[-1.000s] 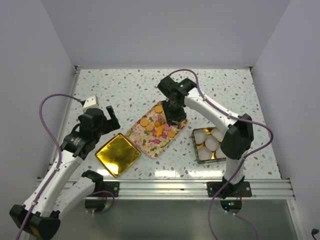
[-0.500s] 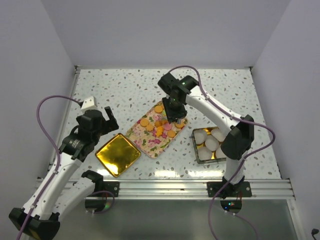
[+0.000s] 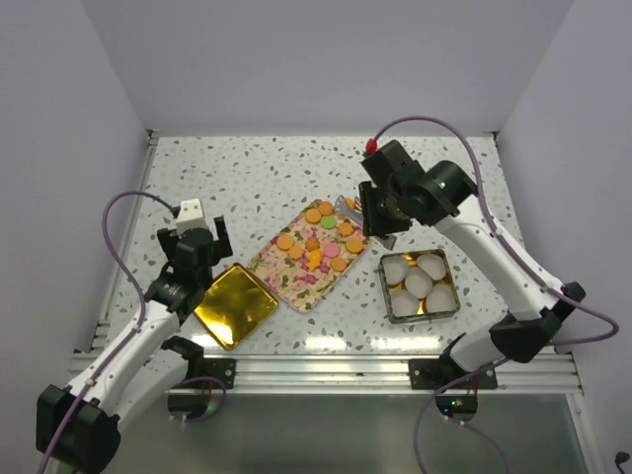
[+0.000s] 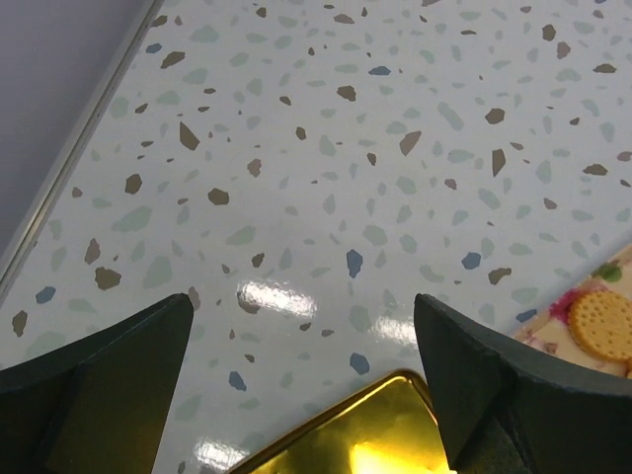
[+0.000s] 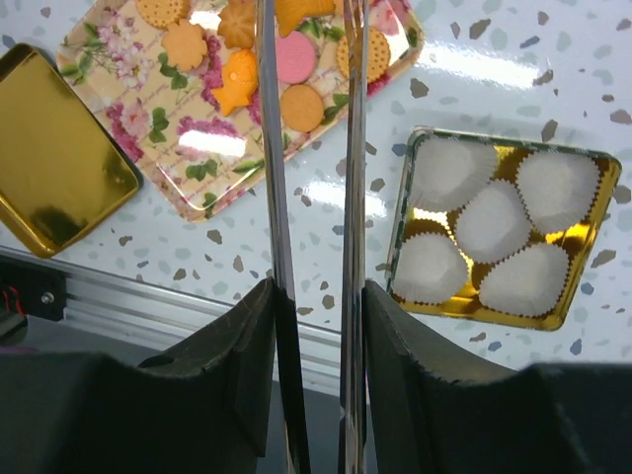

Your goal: Pack the cookies

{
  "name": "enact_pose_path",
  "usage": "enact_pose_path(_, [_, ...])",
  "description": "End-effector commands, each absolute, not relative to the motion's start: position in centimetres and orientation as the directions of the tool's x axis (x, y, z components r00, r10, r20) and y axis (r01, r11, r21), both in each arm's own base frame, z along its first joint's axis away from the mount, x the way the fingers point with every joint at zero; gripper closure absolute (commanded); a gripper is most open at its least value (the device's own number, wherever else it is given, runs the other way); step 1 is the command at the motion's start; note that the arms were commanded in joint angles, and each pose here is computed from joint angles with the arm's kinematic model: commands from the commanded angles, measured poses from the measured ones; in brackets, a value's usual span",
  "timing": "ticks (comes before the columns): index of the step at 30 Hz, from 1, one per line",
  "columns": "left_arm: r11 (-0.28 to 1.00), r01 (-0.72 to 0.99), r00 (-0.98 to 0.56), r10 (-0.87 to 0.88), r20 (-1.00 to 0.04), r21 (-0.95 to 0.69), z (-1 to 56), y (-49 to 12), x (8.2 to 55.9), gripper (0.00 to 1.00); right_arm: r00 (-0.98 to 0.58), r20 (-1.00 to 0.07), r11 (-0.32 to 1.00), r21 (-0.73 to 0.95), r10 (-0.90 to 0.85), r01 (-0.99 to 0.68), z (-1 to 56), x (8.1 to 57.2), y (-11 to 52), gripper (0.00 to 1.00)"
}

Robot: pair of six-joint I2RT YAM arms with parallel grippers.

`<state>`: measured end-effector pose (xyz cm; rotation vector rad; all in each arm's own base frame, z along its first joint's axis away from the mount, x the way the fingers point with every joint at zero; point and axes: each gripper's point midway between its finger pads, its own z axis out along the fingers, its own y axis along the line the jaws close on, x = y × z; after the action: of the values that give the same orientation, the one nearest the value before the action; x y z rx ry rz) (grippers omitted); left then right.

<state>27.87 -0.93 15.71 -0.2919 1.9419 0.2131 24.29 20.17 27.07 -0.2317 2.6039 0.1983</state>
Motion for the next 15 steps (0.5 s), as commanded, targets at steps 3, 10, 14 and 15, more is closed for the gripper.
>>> enact_pose_path(3, [0.960, -0.280, -0.175, -0.076, -0.982, -0.024, 17.5, 0.1, 32.9, 0.00, -0.912, -0.407, 0.997, 0.014, -0.058, -0.070, 25.8, 19.1, 14.2, 0.75])
enact_pose_path(10, [0.961, -0.276, -0.157, -0.080, -0.984, -0.034, 14.4, 1.5, 35.6, 0.00, -0.935, -0.350, 0.998, -0.015, 0.056, 0.066, 24.0, 15.3, 10.5, 0.75])
enact_pose_path(14, [0.959, -0.281, -0.169, -0.081, -0.982, -0.031, 12.6, 1.8, 35.9, 0.00, -0.937, -0.326, 0.992, 0.050, 0.125, 0.115, 23.6, 13.3, 10.0, 0.75])
enact_pose_path(15, [0.958, -0.283, -0.156, -0.084, -0.984, -0.037, 12.5, 1.9, 36.0, 0.00, -0.942, -0.306, 0.991, 0.045, 0.136, 0.129, 22.9, 12.8, 9.8, 0.75])
